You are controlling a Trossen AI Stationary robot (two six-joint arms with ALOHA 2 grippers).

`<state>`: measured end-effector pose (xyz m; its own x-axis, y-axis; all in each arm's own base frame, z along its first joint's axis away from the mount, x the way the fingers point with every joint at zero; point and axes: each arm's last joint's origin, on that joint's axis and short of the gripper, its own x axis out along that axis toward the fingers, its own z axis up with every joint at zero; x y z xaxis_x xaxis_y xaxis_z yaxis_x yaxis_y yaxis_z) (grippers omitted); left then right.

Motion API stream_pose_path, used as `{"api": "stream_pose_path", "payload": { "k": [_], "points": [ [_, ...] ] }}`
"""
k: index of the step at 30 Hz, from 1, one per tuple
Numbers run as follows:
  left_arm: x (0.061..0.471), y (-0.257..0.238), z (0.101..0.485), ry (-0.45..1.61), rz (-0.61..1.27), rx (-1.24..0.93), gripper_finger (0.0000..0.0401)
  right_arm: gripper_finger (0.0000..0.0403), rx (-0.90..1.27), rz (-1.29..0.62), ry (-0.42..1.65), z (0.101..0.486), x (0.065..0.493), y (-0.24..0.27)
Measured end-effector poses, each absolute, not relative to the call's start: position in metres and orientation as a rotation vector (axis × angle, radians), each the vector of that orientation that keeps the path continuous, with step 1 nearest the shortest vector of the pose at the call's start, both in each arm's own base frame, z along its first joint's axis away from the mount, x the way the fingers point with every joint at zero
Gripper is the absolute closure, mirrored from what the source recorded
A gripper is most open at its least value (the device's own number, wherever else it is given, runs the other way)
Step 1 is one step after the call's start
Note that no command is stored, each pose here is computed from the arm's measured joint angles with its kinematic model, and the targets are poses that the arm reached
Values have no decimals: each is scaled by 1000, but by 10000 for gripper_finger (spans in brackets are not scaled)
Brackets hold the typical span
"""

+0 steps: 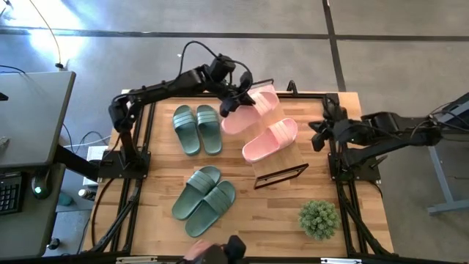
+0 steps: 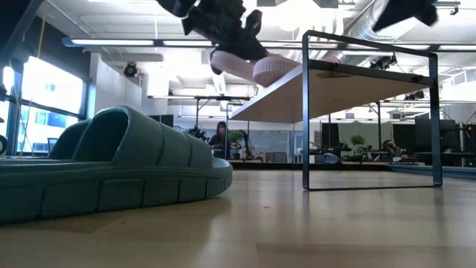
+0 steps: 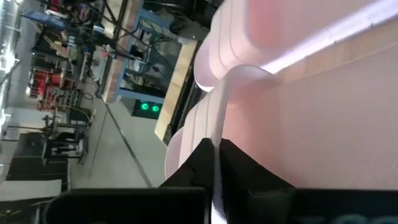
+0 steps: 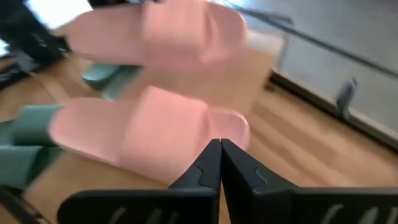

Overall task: Pick and place slides into the shelf
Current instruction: Put the pink slide on the shelf

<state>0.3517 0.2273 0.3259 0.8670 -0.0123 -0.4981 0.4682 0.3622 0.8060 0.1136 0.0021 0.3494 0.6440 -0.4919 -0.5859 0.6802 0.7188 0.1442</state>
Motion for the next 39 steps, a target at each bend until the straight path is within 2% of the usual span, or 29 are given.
{"api": "stream_pose_path", "payload": {
  "k": [5,11,17,26,39],
  "points": [
    [361,233,311,442,-340,1187,401,403,484,-702,607,319,108,-1],
    [365,235,309,378,-353,1177,401,403,587,-657,541,288,111,-5],
    [367,235,312,348,-336,1165,401,403,643,-700,552,263,113,-13],
    [383,225,299,348,-367,1167,401,403,703,-748,511,258,116,-28],
    [387,222,289,380,-398,1142,401,403,712,-640,578,254,136,-40]
  ]
}}
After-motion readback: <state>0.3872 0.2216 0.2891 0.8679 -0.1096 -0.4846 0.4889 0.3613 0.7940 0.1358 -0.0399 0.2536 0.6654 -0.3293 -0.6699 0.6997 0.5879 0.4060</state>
